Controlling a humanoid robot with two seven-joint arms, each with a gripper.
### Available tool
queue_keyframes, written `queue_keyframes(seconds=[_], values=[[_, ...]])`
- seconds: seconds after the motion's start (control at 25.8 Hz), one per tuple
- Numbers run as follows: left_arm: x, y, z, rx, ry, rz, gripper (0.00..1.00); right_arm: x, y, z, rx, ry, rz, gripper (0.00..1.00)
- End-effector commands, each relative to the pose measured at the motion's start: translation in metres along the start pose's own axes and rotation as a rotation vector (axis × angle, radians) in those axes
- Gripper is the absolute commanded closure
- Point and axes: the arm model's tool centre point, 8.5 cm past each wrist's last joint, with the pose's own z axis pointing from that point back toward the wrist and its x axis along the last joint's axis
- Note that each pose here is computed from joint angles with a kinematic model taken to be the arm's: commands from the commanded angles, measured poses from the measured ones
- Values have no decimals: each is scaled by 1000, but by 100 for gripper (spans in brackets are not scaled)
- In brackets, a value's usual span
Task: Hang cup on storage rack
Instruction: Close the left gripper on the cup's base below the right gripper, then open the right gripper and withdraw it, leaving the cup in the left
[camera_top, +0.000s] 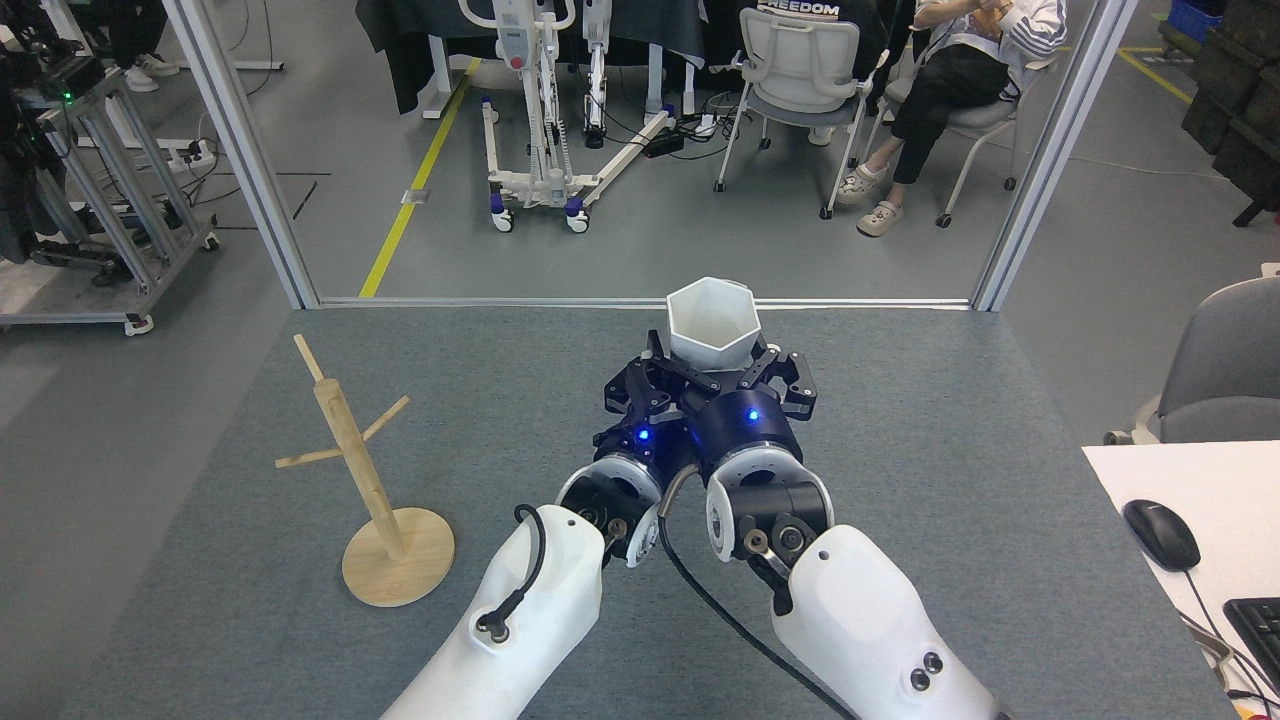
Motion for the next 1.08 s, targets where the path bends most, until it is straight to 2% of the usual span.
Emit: queue_keyframes(seconds=[0.0,0.23,0.5,0.7,0.89,1.05], values=[[1,2,0,9,-4,-1,100,-5,2,11,-8,-5,-5,1],[2,5,1,20,-10,-2,100,-8,5,25,-15,-21,-15,1],[1,2,1,12,-7,-2,100,-16,2,29,-32,-17,0,1],[0,0,1,7,-7,-7,100,-21,4,31,-37,-43,34,1],[0,-5,1,-8,-21,-10,100,-25,-6,33,-132,-52,45,1],[-2,-14,1,-34,-19,-12,100,-28,-23,33,-243,-70,41,1]])
